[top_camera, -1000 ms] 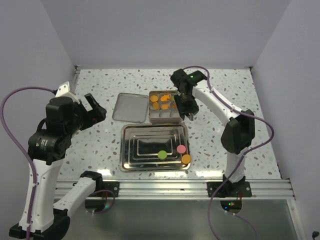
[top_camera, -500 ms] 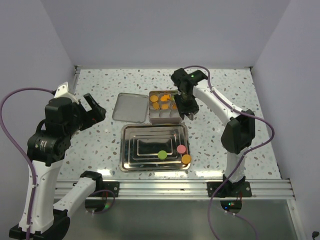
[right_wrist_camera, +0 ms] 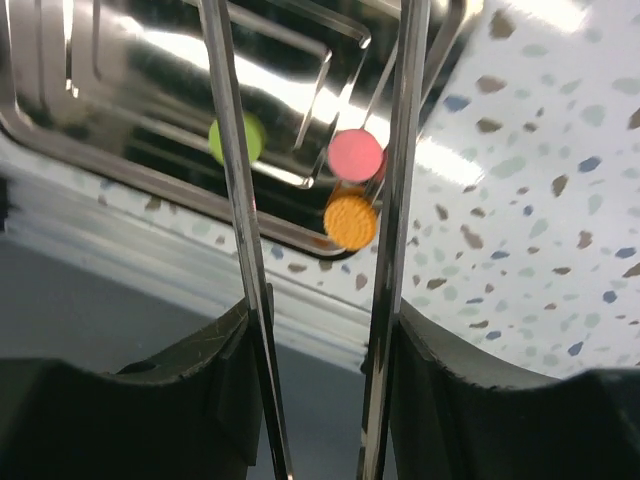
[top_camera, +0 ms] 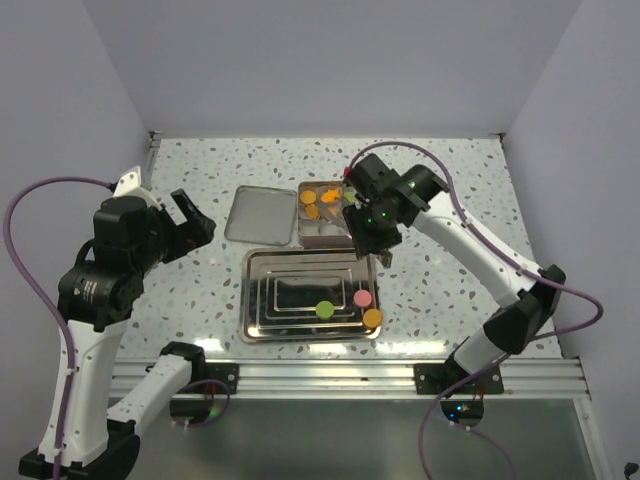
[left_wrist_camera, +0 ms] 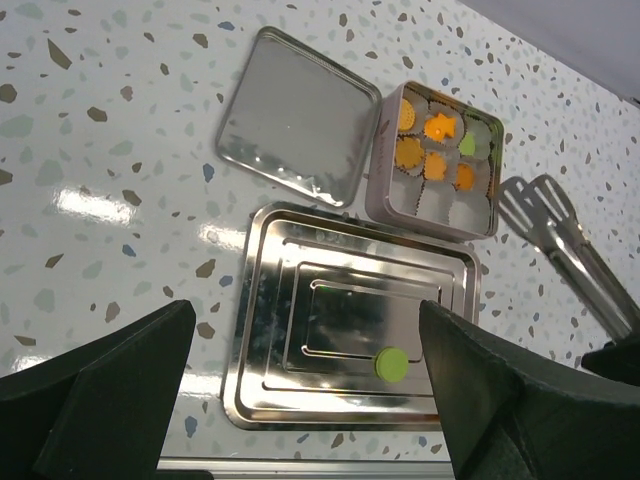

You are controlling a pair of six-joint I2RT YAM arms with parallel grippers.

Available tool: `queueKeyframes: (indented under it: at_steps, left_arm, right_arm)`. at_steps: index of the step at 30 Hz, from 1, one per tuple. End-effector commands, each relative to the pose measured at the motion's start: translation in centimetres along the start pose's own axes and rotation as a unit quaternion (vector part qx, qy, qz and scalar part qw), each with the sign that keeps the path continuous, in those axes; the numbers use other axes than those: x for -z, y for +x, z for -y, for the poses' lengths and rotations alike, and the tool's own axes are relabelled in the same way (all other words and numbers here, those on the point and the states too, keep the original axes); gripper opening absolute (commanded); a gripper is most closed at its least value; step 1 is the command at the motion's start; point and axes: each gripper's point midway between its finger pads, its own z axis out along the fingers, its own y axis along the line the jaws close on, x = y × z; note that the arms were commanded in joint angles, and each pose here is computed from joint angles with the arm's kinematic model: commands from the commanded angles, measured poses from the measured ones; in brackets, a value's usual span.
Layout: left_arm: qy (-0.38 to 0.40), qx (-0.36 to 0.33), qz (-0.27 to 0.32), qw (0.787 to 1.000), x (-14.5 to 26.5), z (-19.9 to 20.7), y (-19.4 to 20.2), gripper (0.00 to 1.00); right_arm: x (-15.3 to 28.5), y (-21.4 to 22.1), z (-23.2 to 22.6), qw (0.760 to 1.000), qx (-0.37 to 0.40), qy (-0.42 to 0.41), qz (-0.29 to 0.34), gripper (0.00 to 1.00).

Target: Pack the cookies

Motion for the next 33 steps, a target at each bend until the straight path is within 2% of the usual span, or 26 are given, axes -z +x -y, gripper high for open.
queueKeyframes:
  at_steps: [1,3,5,8,11,20,33]
  left_arm:
    - [0.022,0.002,-0.004,1.0,-0.7,1.0,0.1,1.0]
    - [0.028,0.002,-0.006,1.0,-1.0,1.2,0.2,1.0]
    - [0.032,0.002,-0.013,0.999,-1.5,1.3,0.5,1.0]
    - [0.038,0.003,-0.019,0.999,-2.1,1.6,0.9,1.0]
    - [0.043,0.003,-0.02,0.999,-2.4,1.7,1.0,1.0]
    - [0.043,0.003,-0.021,0.999,-2.7,1.6,1.2,1.0]
    - [0.031,-0.004,-0.016,0.999,-1.7,0.9,1.2,1.0]
  right_arm:
    - [0.9,6.2,-1.9,0.998,0.014,-0.025,-0.058,0.48]
    - [1.3,8.2,-3.4,0.998,0.015,-0.046,-0.051,0.48]
    - [0.3,10.8,-3.9,0.996,0.007,-0.044,-0.077,0.49]
    - [0.1,14.4,-5.9,0.993,0.034,-0.061,-0.093,0.5]
    - [-0.2,16.4,-6.9,0.992,0.043,-0.066,-0.103,0.52]
    - [-1.4,18.8,-7.6,0.989,0.073,-0.038,-0.127,0.52]
    - [-3.6,19.4,-7.7,0.982,0.103,0.0,-0.156,0.52]
